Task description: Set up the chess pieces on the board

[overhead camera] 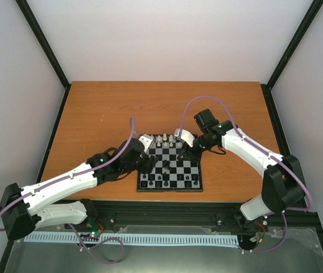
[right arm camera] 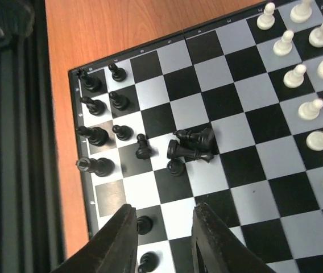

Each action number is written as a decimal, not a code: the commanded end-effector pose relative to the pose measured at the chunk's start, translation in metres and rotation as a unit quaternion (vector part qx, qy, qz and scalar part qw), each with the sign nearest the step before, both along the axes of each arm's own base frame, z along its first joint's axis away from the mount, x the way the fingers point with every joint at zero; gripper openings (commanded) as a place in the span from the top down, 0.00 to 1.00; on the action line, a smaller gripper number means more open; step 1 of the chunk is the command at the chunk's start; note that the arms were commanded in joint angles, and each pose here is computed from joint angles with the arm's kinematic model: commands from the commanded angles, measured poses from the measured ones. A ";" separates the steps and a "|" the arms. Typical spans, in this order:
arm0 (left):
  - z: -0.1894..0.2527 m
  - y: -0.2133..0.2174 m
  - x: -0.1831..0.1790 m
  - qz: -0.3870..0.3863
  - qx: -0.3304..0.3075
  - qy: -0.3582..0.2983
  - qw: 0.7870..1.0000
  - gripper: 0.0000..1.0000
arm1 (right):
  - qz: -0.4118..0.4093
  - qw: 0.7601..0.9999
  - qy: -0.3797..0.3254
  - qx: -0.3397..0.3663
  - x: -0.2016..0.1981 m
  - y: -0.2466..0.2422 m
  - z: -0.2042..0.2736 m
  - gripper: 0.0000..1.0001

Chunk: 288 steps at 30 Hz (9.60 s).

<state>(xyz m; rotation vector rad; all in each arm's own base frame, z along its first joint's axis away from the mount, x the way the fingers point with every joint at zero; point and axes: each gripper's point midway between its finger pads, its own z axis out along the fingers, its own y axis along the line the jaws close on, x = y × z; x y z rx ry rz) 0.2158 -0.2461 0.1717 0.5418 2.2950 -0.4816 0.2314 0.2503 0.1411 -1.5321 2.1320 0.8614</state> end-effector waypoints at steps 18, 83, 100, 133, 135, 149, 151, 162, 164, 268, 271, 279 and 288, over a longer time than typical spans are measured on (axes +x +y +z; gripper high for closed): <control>0.031 0.074 0.008 0.130 -0.051 -0.013 0.990 0.19 | 0.156 0.972 -0.116 -0.131 -0.004 0.068 -0.067 0.74; -0.013 0.053 -0.004 0.082 -0.026 0.069 0.994 0.40 | 0.157 0.975 -0.105 -0.119 -0.016 0.069 -0.050 0.66; -0.037 0.035 0.005 0.018 0.085 0.118 0.989 0.39 | 0.082 0.978 -0.165 -0.096 -0.008 -0.003 -0.021 0.64; -0.025 0.052 0.013 0.045 0.075 0.082 0.993 0.29 | 0.134 0.978 -0.089 -0.134 -0.008 0.041 -0.088 0.77; -0.025 0.052 0.012 0.045 0.075 0.083 0.993 0.29 | 0.133 0.978 -0.088 -0.137 -0.009 0.039 -0.089 0.77; -0.026 0.052 0.012 0.042 0.075 0.085 0.993 0.29 | 0.140 0.977 -0.076 -0.143 -0.030 0.021 -0.091 0.80; -0.027 0.052 0.011 0.042 0.076 0.085 0.993 0.29 | 0.142 0.977 -0.077 -0.139 -0.032 0.021 -0.089 0.82; -0.027 0.051 0.011 0.039 0.075 0.087 0.993 0.29 | 0.148 0.977 -0.071 -0.135 -0.037 0.019 -0.088 0.84; -0.027 0.051 0.011 0.039 0.075 0.087 0.993 0.29 | 0.145 0.978 -0.074 -0.134 -0.035 0.021 -0.087 0.83; -0.129 -0.074 0.024 -0.111 0.230 0.114 0.960 0.69 | -0.196 0.970 -0.068 0.126 0.029 -0.133 0.066 0.61; -0.126 -0.074 0.025 -0.106 0.235 0.102 0.961 0.62 | -0.196 0.970 -0.067 0.127 0.029 -0.133 0.065 0.61; -0.101 -0.075 0.028 -0.100 0.221 0.075 0.967 0.58 | -0.195 0.970 -0.066 0.128 0.028 -0.132 0.066 0.61; -0.083 -0.089 0.018 -0.133 0.190 0.061 0.971 0.60 | -0.194 0.971 -0.063 0.128 0.028 -0.132 0.065 0.61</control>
